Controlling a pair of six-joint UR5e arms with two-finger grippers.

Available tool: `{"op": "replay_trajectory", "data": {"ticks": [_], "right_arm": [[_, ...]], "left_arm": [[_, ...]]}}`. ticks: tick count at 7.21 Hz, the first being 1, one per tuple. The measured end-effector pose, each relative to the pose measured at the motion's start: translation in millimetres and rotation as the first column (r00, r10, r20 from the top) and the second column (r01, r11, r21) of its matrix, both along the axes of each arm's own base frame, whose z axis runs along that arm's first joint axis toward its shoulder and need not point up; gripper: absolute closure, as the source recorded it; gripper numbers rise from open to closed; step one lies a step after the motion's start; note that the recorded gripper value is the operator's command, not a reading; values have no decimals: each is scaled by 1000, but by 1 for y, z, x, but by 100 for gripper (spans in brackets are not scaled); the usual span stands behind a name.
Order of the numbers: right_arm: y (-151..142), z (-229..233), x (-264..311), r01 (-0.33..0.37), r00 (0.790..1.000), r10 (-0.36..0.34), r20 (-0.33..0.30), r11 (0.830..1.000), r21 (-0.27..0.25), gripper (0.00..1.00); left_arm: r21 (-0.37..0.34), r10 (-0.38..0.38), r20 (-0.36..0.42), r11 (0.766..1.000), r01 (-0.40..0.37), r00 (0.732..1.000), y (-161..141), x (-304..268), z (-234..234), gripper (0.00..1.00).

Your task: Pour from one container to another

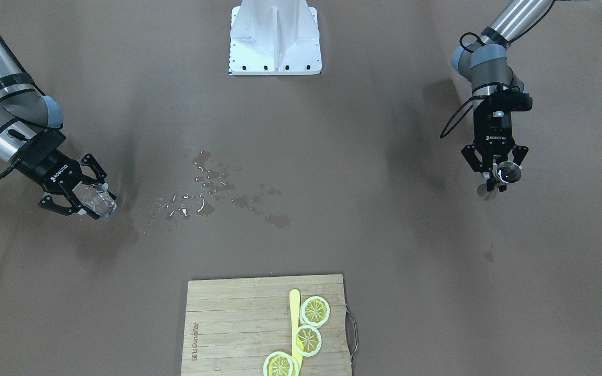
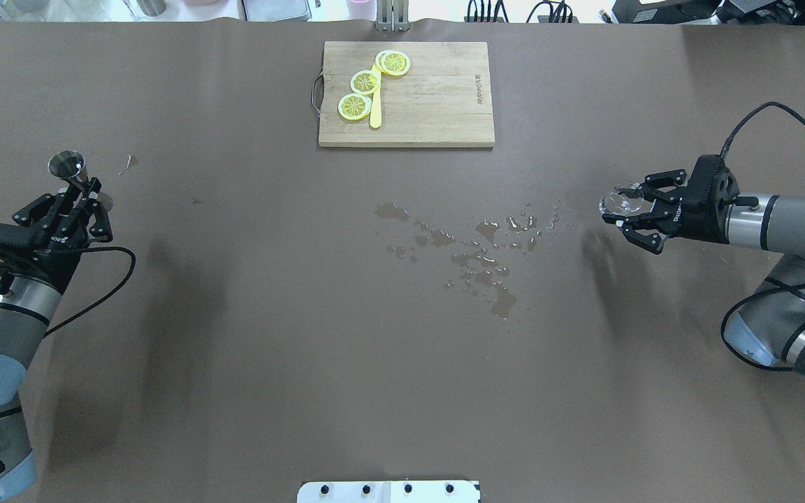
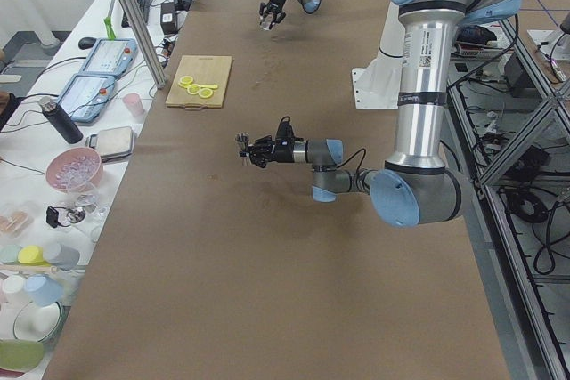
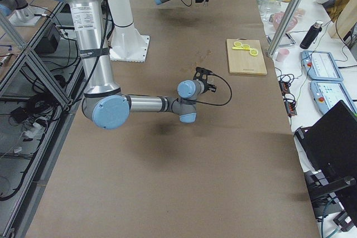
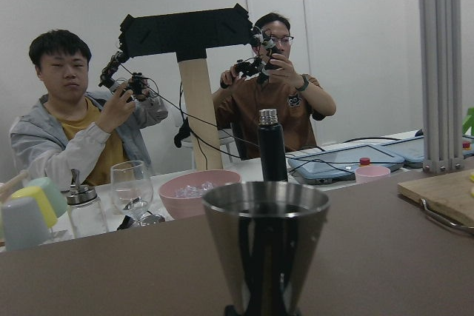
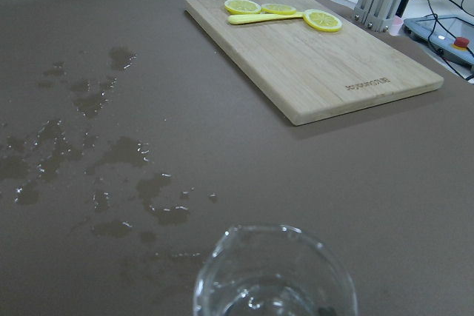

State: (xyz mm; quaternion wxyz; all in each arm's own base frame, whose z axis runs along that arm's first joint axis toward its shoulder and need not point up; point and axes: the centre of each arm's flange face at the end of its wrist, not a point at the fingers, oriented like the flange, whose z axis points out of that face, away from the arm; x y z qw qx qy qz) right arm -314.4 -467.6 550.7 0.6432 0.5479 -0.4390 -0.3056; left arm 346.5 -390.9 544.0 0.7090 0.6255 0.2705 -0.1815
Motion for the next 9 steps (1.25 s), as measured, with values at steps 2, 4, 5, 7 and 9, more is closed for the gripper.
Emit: {"op": "replay_trajectory", "data": {"ticks": [2, 4, 5, 7, 9], "right_arm": [[7, 17, -6, 48, 999, -48, -14, 998, -28, 100], [10, 31, -7, 85, 996, -87, -29, 995, -51, 100], [10, 35, -6, 98, 994, -100, -33, 993, -58, 100], [7, 37, 1, 114, 993, -117, -34, 991, -64, 100], [6, 37, 3, 125, 991, -128, -34, 990, -62, 100]], "left_arm": [[-48, -58, -27, 997, 56, 998, -2, 6, 2, 100], [-112, -138, -45, 985, 132, 989, -5, 17, 11, 100], [-136, -173, -53, 977, 165, 983, -5, 22, 15, 100], [-160, -207, -105, 969, 189, 973, 2, 32, 21, 100], [-182, -255, -120, 956, 231, 959, 9, 46, 33, 100]]}}
